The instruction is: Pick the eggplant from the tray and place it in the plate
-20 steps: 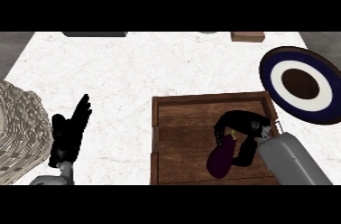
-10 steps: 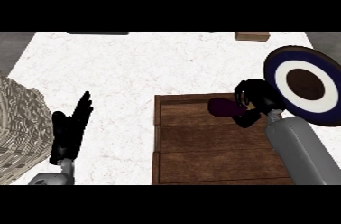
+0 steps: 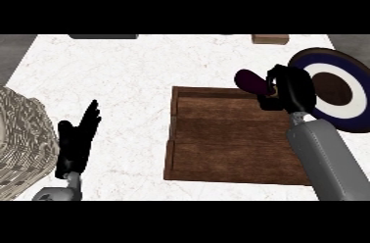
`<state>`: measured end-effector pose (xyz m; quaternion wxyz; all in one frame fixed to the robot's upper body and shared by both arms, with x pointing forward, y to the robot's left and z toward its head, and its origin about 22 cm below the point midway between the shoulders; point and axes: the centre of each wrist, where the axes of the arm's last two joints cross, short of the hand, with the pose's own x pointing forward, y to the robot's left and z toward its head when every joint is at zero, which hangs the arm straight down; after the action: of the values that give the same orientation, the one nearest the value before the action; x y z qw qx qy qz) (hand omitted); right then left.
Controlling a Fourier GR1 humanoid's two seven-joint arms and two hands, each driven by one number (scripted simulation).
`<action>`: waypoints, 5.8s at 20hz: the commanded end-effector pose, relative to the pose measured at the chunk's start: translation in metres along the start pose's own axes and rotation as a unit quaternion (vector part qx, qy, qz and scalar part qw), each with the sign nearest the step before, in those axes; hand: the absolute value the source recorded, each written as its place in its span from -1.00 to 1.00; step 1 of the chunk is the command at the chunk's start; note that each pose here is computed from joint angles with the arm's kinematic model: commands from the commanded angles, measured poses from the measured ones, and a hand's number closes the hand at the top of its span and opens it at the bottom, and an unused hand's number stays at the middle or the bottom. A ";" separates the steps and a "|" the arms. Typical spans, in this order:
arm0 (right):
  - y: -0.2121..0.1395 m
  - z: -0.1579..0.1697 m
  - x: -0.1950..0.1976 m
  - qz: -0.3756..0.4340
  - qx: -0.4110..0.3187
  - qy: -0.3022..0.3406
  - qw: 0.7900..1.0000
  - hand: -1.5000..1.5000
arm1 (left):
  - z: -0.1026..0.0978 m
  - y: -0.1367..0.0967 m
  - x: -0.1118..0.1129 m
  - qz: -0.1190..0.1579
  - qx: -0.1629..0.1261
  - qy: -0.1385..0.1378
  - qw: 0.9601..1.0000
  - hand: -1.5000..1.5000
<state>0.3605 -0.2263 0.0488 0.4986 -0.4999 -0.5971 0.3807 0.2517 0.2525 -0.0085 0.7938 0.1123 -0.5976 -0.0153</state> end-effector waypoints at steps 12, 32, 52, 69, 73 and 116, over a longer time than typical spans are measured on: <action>-0.067 -0.032 -0.043 -0.012 -0.174 0.126 0.977 1.00 | 0.023 0.011 -0.028 -0.005 0.000 0.000 1.000 0.00; -0.052 -0.041 -0.174 -0.040 0.052 0.222 0.973 1.00 | 0.002 -0.013 0.004 -0.001 -0.014 -0.009 1.000 0.00; -0.074 -0.005 -0.240 -0.377 -0.117 0.067 0.917 -1.00 | 0.000 0.002 -0.006 0.002 0.000 -0.006 1.000 0.00; -0.052 0.006 -0.240 -0.404 -0.078 0.029 0.911 -1.00 | -0.007 -0.019 -0.001 0.004 -0.011 -0.009 1.000 0.00; -0.033 0.017 -0.237 -0.389 -0.087 0.062 0.915 -1.00 | 0.015 -0.010 0.003 -0.007 -0.009 -0.010 1.000 0.00; -0.085 0.120 -0.335 -0.306 -0.182 0.173 0.918 -1.00 | 0.001 -0.002 0.006 -0.006 -0.009 -0.016 1.000 0.00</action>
<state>0.2375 -0.5575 0.0288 0.5851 -0.4274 -0.6892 0.0029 0.2554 0.2456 -0.0072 0.7876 0.1025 -0.6069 -0.0278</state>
